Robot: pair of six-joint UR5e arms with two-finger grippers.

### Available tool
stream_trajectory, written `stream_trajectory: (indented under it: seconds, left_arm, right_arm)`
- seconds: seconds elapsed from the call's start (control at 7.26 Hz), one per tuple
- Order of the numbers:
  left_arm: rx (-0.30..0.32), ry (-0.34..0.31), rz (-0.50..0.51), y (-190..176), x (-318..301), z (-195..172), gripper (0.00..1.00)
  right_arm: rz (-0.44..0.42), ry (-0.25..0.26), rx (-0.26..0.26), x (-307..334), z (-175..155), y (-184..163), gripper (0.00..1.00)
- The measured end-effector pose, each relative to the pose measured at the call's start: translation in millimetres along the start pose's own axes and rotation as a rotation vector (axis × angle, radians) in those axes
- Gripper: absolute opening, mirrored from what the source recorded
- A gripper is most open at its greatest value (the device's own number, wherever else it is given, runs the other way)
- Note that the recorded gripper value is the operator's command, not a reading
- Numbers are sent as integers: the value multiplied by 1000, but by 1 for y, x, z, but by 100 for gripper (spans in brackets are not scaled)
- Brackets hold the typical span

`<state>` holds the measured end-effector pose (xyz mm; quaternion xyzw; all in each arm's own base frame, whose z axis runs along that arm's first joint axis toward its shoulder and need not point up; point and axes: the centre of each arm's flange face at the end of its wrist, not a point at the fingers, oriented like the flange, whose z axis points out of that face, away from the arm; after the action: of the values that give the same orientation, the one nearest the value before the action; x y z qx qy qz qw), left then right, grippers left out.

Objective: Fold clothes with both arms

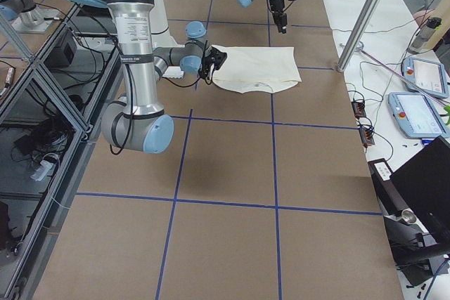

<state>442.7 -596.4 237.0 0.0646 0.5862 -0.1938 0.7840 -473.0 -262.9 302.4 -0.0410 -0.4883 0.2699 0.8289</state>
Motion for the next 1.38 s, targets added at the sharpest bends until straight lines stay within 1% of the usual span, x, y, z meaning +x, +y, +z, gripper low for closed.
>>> stream_trajectory:
  seconds: [0.14, 0.28, 0.69, 0.96, 1.24, 1.38]
  left_arm:
    - [-3, -1, -1, 4, -5, -6, 63]
    - [-4, -2, -1, 6, -8, -8, 63]
    - [-5, -8, -3, 7, -13, -7, 64]
    - [-5, -9, -4, 7, -14, -7, 64]
    - [-5, -11, -4, 7, -15, -7, 64]
    - [-5, -14, -5, 7, -17, -7, 64]
  right_arm:
    - [8, 17, 24, -10, 18, 16, 93]
    - [11, 37, 44, -21, 30, 26, 91]
    - [3, 66, 110, -24, 49, 23, 86]
    - [2, 74, 132, -26, 56, 14, 85]
    - [3, 80, 133, -28, 61, 14, 81]
    - [3, 81, 129, -29, 62, 16, 77]
